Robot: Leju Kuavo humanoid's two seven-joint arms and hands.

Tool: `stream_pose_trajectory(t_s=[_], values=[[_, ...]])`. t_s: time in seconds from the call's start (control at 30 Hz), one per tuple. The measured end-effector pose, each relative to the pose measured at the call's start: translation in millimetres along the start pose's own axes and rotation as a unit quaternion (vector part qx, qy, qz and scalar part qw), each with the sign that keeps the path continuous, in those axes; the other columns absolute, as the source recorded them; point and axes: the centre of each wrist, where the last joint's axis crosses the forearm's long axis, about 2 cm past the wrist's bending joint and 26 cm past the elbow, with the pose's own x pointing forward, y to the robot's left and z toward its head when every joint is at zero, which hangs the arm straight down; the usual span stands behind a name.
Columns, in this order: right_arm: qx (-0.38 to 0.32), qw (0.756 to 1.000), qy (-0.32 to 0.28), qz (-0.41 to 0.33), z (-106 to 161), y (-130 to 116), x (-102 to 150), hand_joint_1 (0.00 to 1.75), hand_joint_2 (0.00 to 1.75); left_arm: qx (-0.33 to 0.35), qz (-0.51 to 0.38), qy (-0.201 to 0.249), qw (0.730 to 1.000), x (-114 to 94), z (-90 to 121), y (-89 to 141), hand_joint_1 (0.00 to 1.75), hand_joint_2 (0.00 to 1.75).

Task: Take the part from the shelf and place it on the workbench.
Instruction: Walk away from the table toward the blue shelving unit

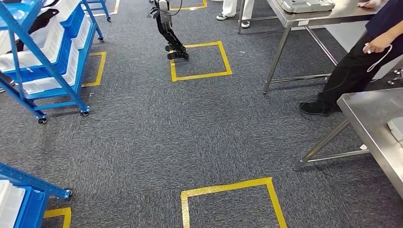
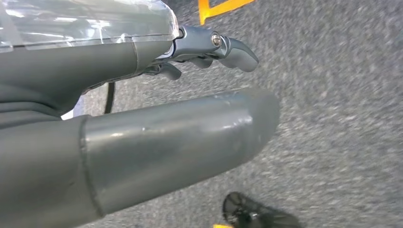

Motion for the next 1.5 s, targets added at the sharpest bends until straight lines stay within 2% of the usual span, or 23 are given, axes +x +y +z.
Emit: stream_pose_trajectory(t_s=[0.9,1.5], values=[[-0.007,1.0,0.002,-0.002,-0.3,-7.2,-8.1,0.0,0.0,0.006,-0.005,-0.001,1.0,3.5,-1.4,0.4,0.0,0.0],[-0.005,1.0,-0.006,0.008,-0.2,-7.1,-4.6,0.0,0.0,0.015,-0.001,0.003,1.0,1.5,-0.4,-0.3,0.0,0.0]])
